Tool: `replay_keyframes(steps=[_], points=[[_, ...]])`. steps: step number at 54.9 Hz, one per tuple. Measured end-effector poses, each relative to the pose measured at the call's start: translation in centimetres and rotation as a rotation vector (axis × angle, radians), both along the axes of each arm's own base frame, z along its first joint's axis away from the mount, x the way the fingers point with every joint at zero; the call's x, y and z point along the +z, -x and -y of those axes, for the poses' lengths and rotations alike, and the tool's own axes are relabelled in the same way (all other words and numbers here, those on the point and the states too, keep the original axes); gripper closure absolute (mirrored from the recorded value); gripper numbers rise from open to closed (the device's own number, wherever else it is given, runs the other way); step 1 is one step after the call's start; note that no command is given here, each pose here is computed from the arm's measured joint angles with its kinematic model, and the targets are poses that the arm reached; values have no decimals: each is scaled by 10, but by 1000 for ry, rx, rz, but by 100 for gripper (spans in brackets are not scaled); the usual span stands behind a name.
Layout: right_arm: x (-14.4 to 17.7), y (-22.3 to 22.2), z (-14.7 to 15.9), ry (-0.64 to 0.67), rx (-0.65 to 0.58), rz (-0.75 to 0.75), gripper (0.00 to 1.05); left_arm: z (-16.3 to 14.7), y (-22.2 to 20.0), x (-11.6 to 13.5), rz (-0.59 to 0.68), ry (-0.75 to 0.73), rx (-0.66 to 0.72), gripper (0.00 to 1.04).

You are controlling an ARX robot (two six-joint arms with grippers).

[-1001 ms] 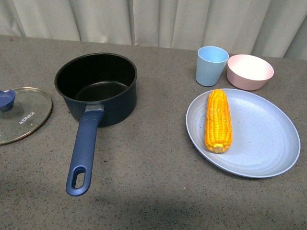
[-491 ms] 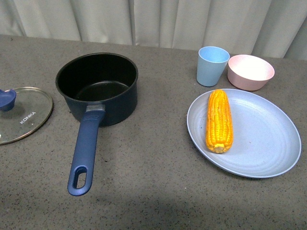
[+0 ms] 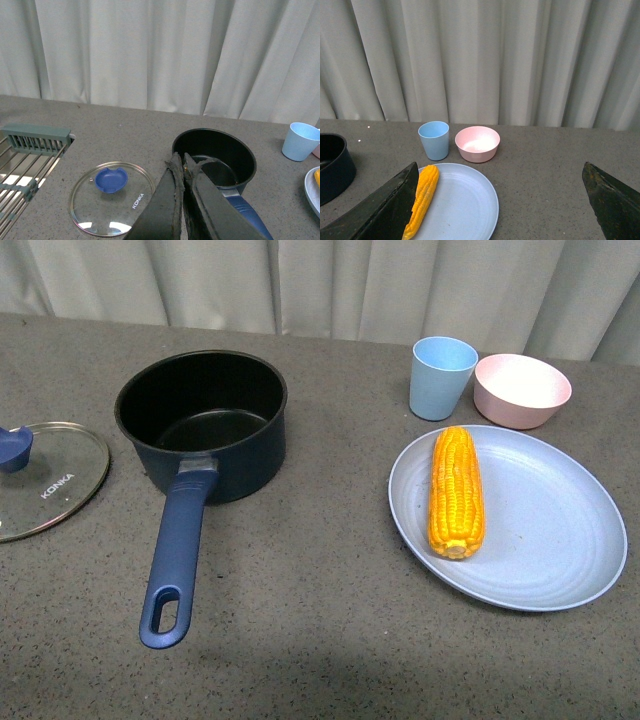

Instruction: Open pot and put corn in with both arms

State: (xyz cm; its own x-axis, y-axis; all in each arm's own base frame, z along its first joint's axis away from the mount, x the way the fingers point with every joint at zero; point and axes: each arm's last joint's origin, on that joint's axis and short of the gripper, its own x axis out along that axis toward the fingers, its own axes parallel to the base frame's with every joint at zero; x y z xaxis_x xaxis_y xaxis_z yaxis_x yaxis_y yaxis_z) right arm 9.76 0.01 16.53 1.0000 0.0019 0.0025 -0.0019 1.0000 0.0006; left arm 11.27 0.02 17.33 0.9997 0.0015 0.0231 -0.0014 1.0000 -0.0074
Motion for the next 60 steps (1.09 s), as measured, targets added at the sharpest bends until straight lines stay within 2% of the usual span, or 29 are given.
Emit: replay_keyframes(steps=[18,22,33,42,48,60], points=[[0,0,0,0,0,0,9,0,6,-1,-1,0,0,101],[0,0,0,0,0,0,9,0,13,-5,-35,0,0,101],[0,0,0,0,0,0,9,0,16,-3,-7,1,0,100],[-1,0,0,4,-9,-9,9,0,16,-3,-7,0,0,73],[0,-8,1,40,-86,-134,9,0,16,-3,-7,0,0,55],[16,-66,-14,-3,-17,-294,9,0,16,-3,-6,0,0,20]])
